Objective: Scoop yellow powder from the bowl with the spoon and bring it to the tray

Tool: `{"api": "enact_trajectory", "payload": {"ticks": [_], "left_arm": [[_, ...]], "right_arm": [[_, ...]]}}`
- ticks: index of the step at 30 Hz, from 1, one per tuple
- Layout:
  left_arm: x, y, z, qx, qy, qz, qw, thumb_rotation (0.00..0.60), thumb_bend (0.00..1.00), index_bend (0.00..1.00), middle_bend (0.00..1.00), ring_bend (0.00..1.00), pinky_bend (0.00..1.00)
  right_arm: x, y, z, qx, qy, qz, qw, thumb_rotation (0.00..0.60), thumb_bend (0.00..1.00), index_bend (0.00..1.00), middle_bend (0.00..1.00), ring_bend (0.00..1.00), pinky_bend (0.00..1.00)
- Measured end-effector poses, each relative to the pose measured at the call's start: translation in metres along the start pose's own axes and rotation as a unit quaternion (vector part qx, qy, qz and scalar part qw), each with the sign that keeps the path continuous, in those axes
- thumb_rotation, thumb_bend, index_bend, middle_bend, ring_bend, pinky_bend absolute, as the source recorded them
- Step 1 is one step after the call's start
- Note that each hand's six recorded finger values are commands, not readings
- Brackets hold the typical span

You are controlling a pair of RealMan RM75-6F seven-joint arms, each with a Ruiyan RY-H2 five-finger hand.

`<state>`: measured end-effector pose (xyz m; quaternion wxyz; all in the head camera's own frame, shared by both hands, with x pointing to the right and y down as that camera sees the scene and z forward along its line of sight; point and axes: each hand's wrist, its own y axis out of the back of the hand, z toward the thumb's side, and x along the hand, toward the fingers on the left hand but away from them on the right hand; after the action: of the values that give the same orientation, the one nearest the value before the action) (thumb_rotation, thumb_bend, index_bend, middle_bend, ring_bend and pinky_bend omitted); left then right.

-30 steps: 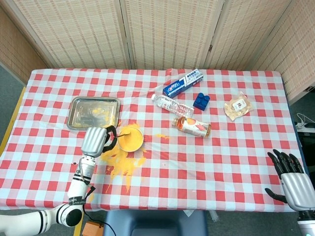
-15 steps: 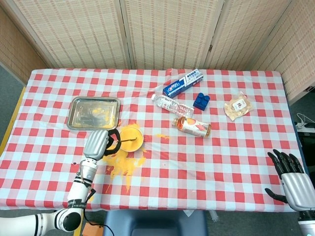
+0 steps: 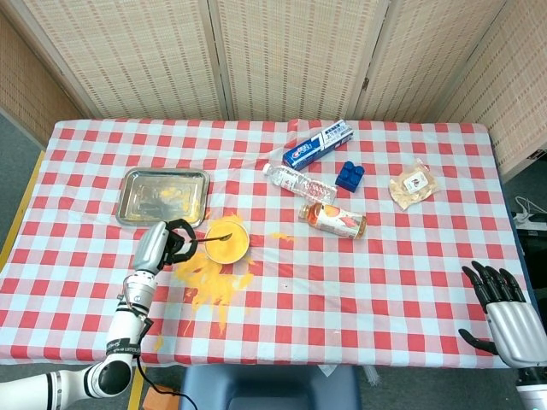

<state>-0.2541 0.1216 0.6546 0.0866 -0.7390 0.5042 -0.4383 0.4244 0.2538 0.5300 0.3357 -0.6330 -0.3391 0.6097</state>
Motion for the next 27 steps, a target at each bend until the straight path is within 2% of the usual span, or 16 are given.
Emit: {"api": "enact_trajectory", "payload": {"ticks": [15, 21, 27], "left_arm": [[0.007, 0.004, -0.003, 0.004, -0.005, -0.002, 1.0000, 0.600, 0.80, 0.84, 1.00, 1.00, 1.00], [0.018, 0.016, 0.000, 0.011, -0.025, 0.012, 0.9996, 0.600, 0.80, 0.84, 1.00, 1.00, 1.00], [0.040, 0.039, -0.008, 0.018, -0.038, 0.048, 0.9980, 0.600, 0.78, 0.84, 1.00, 1.00, 1.00]], "right_arm": [[-0.002, 0.000, -0.003, -0.001, -0.007, 0.000, 1.0000, 0.600, 0.07, 0.00, 0.00, 0.00, 0.00], [-0.005, -0.001, -0.004, 0.000, -0.012, 0.002, 0.9999, 0.600, 0.07, 0.00, 0.00, 0.00, 0.00], [-0.007, -0.002, -0.006, 0.004, -0.019, 0.000, 0.9998, 0.600, 0.07, 0.00, 0.00, 0.00, 0.00]]}}
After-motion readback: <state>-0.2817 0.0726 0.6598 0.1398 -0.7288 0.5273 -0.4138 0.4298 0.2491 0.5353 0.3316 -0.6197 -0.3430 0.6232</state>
